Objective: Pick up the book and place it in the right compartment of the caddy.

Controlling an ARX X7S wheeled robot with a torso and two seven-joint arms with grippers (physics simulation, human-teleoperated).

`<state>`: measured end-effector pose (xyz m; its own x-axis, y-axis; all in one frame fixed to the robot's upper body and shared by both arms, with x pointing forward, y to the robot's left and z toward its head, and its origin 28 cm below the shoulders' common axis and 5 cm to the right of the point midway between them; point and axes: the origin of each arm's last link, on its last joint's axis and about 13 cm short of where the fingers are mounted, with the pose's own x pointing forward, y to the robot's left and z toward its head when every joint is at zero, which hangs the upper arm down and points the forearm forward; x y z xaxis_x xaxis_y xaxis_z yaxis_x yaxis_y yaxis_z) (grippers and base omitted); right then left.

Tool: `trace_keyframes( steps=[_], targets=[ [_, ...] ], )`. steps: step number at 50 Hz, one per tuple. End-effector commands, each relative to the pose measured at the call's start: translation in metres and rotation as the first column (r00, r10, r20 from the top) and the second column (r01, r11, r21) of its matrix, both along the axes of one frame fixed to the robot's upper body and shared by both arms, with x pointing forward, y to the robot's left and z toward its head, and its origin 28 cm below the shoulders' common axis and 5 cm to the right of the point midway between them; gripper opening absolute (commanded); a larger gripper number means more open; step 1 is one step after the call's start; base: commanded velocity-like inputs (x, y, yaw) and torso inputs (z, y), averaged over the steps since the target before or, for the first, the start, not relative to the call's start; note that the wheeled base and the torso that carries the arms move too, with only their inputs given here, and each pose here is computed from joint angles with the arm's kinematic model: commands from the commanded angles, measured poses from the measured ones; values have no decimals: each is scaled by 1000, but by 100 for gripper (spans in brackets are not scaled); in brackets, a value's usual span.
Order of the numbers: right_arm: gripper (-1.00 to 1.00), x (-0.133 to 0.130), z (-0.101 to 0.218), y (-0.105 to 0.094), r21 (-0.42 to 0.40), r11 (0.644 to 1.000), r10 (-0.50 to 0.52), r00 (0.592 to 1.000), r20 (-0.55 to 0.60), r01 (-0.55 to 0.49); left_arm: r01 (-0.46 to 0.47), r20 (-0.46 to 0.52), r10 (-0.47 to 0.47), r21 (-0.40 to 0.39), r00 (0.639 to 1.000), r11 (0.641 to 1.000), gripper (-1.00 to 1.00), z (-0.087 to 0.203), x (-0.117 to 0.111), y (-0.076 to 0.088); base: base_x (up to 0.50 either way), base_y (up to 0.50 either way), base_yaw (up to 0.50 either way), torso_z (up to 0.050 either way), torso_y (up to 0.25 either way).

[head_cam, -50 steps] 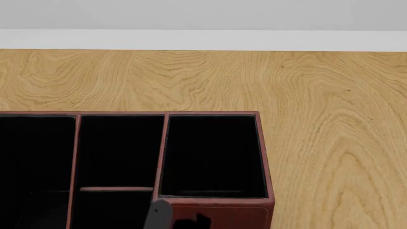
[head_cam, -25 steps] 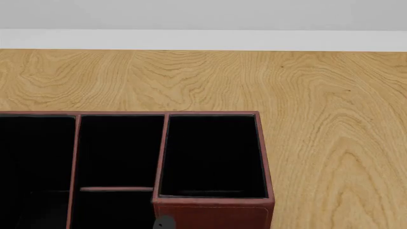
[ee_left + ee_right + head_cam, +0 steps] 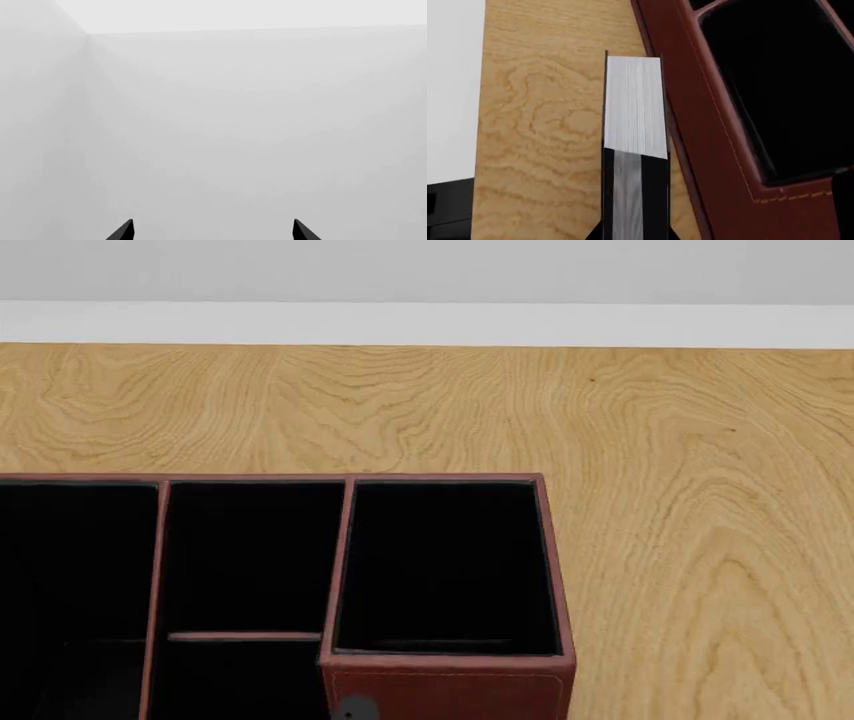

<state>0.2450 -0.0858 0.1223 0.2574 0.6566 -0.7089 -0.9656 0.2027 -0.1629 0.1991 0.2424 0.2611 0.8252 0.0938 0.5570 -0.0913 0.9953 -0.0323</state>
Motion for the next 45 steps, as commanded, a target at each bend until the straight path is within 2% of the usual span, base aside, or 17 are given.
trace_keyframes(
  steps=[1, 19, 45],
  targets=[
    [-100, 2, -1, -2, -20, 1000, -7, 1000, 21, 8, 1, 1, -1, -2, 1000, 1000, 100, 0, 0, 0, 0, 0, 0, 0, 0],
    [-100, 0, 34, 1, 49, 998, 22, 994, 109, -27, -1, 3, 1, -2, 1000, 1000, 100, 0, -1, 0, 0, 0, 0, 0, 0],
    [-100, -18, 87, -11, 138, 984, 83, 978, 191, -111, -7, 13, 7, 5, 1000, 1000, 100, 4, -3, 0, 0, 0, 0, 0, 0]
  ],
)
